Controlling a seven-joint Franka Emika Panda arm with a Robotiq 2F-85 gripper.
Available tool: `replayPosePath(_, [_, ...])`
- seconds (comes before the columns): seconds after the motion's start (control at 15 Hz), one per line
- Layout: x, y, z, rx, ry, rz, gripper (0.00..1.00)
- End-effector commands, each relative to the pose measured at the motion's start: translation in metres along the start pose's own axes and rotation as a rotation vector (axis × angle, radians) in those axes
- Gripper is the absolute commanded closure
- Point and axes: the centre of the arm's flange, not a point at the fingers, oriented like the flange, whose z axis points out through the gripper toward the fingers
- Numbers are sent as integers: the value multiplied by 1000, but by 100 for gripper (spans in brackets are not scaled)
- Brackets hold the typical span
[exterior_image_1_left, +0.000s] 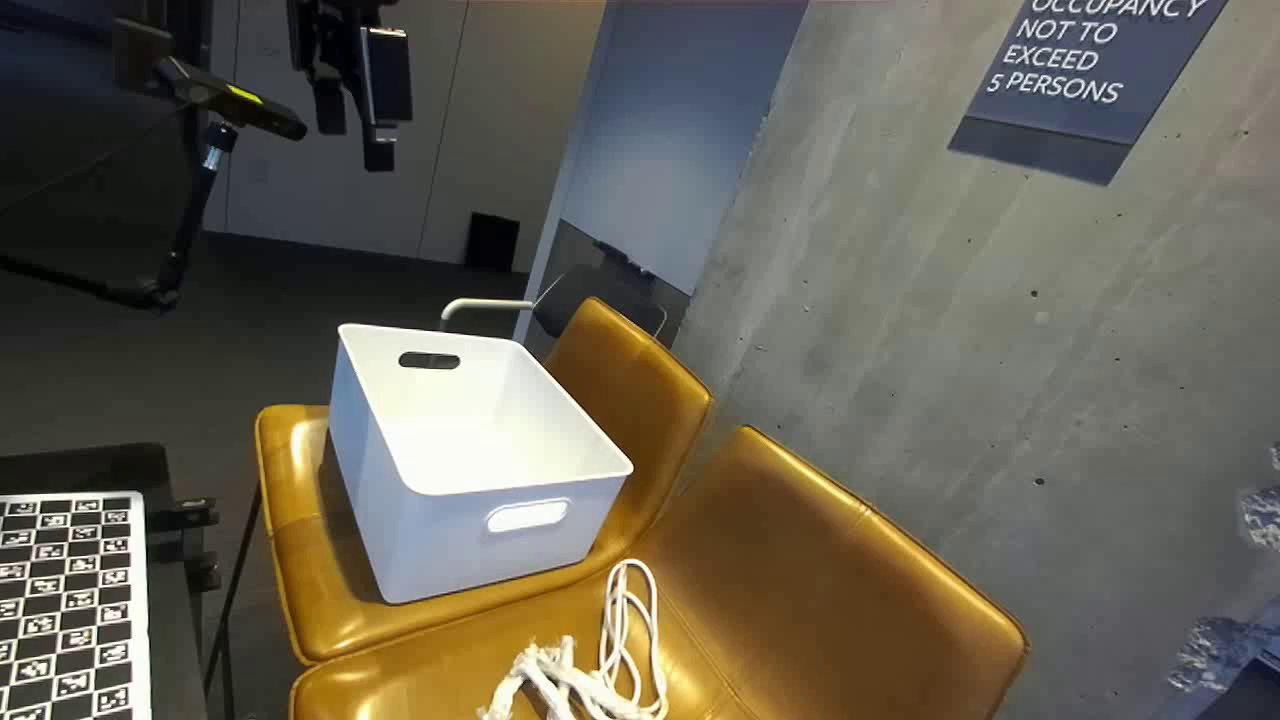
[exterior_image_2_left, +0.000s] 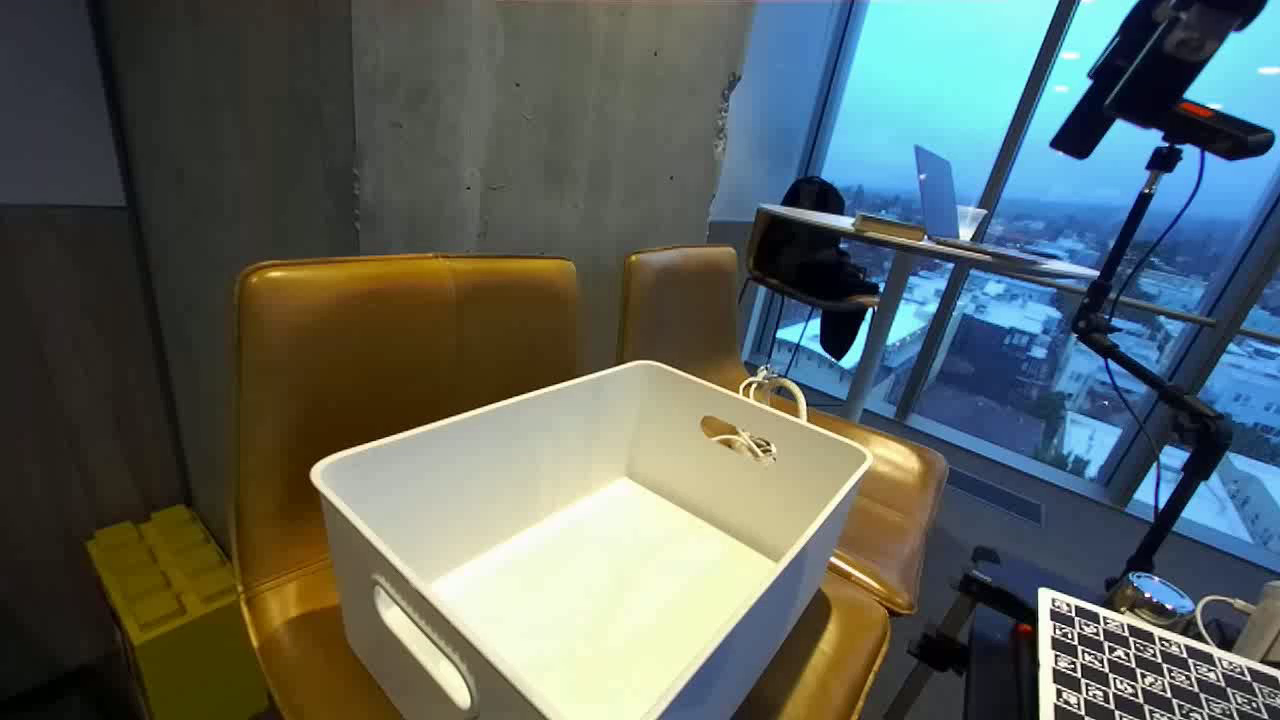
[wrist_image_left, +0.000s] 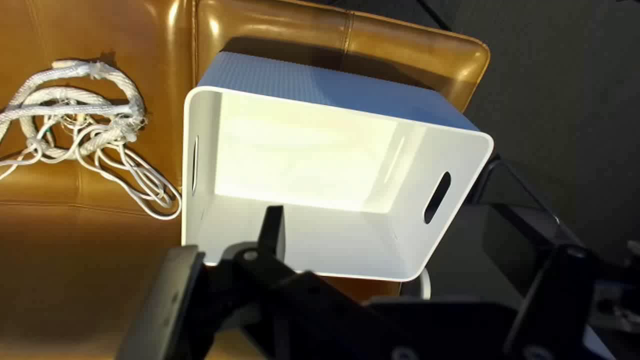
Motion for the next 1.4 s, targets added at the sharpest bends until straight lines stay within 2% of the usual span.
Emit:
replayPosePath(0.0, [0,0,-1,0,1,0,0])
replayPosePath(0.4, [1,0,-2,0,4,0,0])
replayPosePath(0.67, [5,16,5,-25,17,12,0])
replayPosePath(0.93, [12,65,15,-75,27,38,0])
replayPosePath(1.33, [17,173,41,-131,28,100,0])
